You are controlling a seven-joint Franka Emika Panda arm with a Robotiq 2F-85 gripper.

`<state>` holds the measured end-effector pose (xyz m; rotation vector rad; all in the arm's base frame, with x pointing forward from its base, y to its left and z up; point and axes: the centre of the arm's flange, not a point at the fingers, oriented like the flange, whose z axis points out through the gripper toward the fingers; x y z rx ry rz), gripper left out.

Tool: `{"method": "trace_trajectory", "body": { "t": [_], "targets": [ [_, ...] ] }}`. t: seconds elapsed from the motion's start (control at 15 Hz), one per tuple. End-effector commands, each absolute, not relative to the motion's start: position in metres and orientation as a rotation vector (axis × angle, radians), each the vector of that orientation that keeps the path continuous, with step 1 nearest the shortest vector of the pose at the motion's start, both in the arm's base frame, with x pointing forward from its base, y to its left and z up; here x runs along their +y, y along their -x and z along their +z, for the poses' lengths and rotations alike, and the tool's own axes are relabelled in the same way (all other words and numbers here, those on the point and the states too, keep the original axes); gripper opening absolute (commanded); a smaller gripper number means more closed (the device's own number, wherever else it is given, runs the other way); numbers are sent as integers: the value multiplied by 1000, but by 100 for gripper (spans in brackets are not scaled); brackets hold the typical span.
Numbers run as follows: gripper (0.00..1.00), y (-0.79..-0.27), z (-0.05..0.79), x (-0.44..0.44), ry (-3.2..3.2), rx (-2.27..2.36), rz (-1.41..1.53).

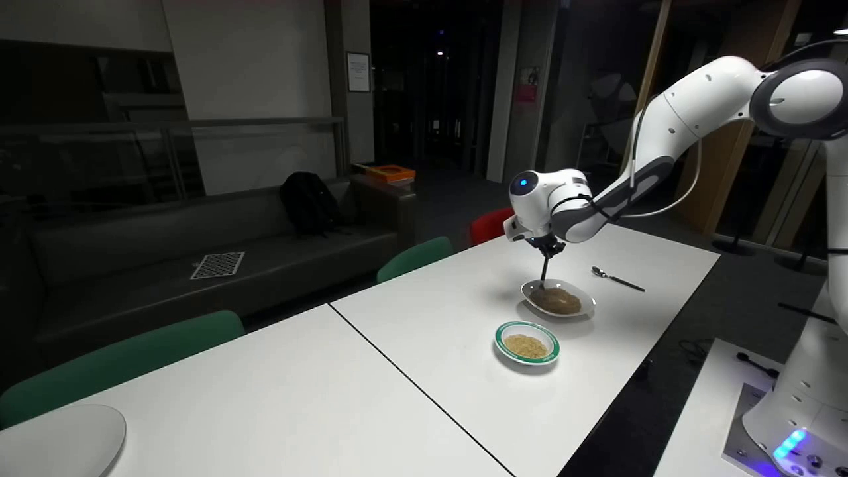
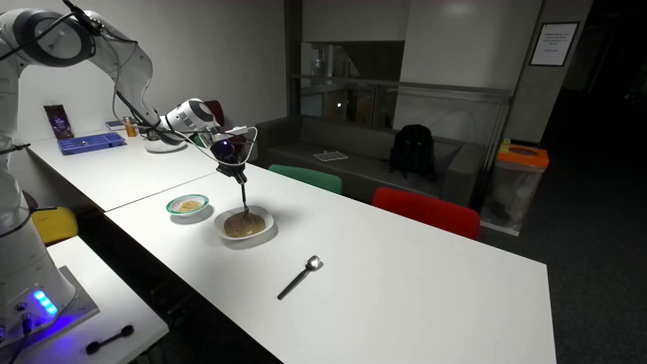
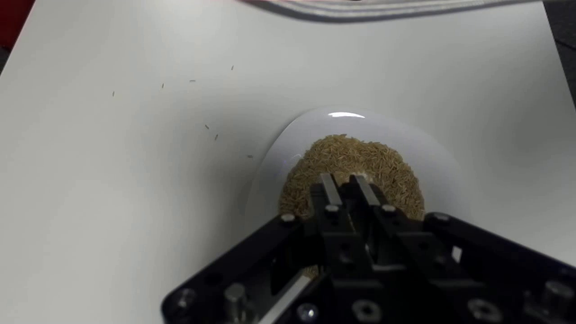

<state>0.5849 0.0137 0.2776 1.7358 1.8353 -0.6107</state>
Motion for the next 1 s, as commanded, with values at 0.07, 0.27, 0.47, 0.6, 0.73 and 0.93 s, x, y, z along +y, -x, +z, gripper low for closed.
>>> {"method": "trace_trajectory", "body": {
  "t": [0.07,0.27,0.47,0.6,0.73,0.93],
  "targets": [
    [3,-588,286,19,-1709,1855,-590],
    [3,-588,287,17,-1683,1850,-607],
    [3,-587,291,12,-1703,1849,-603],
    [3,-586,297,5,-1713,1832,-601],
    [3,-584,303,-6,-1730,1805,-605],
    [3,-580,311,-26,-1772,1777,-598]
  ]
}}
